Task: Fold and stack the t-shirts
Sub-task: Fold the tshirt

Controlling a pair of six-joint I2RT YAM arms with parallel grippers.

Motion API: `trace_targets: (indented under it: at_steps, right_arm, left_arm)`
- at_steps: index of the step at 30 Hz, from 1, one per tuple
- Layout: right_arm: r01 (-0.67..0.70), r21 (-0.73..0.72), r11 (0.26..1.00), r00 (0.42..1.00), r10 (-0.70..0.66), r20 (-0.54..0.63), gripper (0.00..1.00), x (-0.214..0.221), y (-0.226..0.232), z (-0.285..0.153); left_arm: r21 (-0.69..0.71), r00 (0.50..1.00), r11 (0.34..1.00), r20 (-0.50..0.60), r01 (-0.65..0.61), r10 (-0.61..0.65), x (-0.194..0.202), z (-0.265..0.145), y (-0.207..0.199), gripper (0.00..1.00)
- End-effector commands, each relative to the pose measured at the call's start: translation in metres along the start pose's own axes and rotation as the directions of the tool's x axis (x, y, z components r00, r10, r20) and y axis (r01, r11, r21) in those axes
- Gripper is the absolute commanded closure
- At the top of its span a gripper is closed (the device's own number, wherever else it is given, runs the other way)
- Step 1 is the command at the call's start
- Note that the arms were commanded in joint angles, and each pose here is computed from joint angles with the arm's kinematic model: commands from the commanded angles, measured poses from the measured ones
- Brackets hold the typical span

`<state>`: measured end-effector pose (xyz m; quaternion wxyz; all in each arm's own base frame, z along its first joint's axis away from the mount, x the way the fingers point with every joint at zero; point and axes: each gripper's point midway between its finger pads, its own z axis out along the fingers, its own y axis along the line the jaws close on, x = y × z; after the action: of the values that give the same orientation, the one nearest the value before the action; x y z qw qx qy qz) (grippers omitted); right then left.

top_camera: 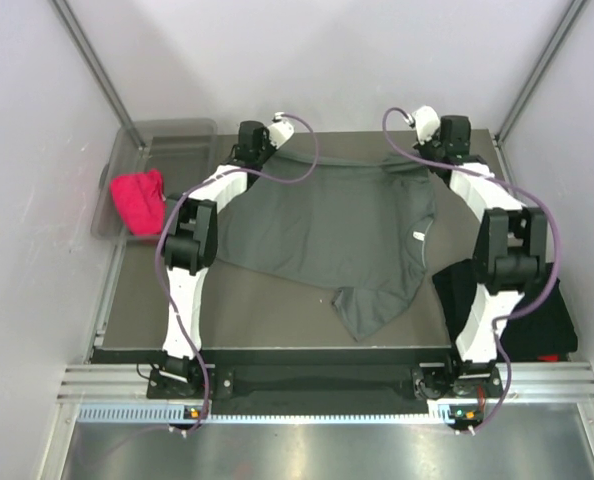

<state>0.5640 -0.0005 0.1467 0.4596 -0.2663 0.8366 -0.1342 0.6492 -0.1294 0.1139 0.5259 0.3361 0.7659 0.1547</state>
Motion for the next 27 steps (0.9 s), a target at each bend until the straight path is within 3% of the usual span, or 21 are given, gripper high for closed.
trace_targets:
  at_steps: [1,10,14,27]
  right_arm:
    - [-0.024,-0.004,1.000,0.995,0.024,0.098,1.00,-0.027,-0.007,-0.036]
    - [-0.050,-0.098,0.994,0.997,0.055,0.057,1.00,0.006,0.029,-0.081]
    - [-0.067,-0.128,0.990,0.997,0.071,0.028,1.00,0.028,0.046,-0.093]
    - [-0.124,-0.212,0.969,0.991,0.133,0.026,1.00,0.036,0.081,-0.126]
  left_arm:
    - [0.005,0.995,0.999,0.087,-0.042,0.041,-0.042,-0.038,0.027,1.00]
    - [0.044,0.987,0.987,0.058,-0.155,0.153,-0.018,-0.058,0.019,1.00]
    - [0.052,0.988,0.987,0.050,-0.152,0.149,-0.012,-0.059,0.019,1.00]
    - [0.041,0.992,0.994,0.072,-0.105,0.102,-0.008,-0.070,0.031,1.00]
